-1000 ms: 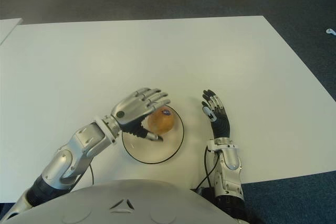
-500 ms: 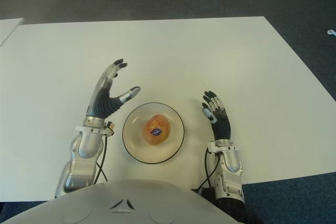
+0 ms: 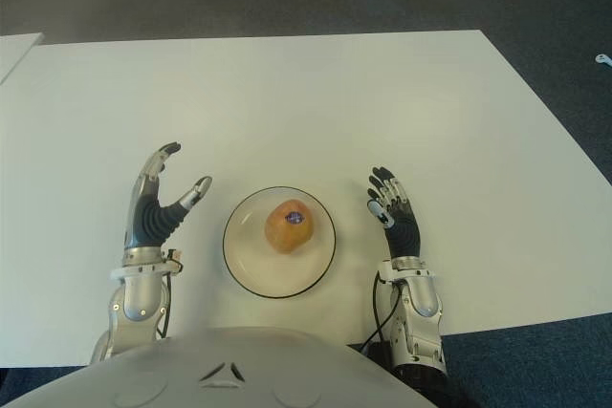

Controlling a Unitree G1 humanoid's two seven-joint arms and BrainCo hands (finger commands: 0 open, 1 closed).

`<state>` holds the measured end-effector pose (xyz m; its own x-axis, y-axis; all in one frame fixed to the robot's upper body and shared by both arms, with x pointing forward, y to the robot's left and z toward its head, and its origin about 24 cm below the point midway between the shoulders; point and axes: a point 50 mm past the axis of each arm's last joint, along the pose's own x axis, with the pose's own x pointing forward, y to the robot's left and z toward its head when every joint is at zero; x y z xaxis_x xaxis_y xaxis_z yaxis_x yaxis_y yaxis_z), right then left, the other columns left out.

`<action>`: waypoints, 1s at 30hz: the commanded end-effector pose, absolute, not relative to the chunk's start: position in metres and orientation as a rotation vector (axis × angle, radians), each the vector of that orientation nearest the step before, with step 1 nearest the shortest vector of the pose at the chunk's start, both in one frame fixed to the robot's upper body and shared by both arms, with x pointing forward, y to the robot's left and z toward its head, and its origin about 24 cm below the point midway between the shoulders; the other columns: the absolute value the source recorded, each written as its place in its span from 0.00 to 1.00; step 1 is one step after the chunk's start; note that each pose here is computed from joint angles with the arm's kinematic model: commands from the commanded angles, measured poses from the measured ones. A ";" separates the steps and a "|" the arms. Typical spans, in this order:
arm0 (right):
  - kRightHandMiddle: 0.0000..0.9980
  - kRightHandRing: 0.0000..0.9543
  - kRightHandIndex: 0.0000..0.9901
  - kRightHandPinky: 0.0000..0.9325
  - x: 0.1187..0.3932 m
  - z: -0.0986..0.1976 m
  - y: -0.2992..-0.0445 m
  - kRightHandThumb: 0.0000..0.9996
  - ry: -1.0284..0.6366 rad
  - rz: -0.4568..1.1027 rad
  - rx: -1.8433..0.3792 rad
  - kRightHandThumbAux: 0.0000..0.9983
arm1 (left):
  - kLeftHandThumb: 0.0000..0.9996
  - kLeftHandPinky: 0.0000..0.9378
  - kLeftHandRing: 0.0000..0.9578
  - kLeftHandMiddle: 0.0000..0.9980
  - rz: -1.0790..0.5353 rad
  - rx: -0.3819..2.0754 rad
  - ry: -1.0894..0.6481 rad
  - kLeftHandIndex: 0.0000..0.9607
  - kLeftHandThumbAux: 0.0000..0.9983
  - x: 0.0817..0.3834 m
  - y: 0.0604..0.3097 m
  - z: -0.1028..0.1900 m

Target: Put the apples into the plate.

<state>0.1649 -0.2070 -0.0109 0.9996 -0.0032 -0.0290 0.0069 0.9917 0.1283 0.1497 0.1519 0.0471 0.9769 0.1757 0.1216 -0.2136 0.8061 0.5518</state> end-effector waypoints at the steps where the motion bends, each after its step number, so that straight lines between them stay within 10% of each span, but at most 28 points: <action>1: 0.13 0.08 0.11 0.10 0.157 -0.020 -0.204 0.25 0.094 -0.014 0.147 0.54 | 0.00 0.15 0.12 0.14 0.223 0.574 0.027 0.15 0.49 0.136 0.153 0.024; 30: 0.12 0.07 0.14 0.08 0.153 -0.016 -0.200 0.21 0.100 -0.007 0.159 0.53 | 0.00 0.26 0.22 0.22 0.114 0.340 0.094 0.15 0.53 0.103 0.136 -0.007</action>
<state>0.1584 -0.2003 -0.0078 0.9988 0.0055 -0.0478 0.0013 0.9898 0.1423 0.1064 0.1375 -0.0073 0.9852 0.1624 -0.0541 -0.1298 0.9147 0.3828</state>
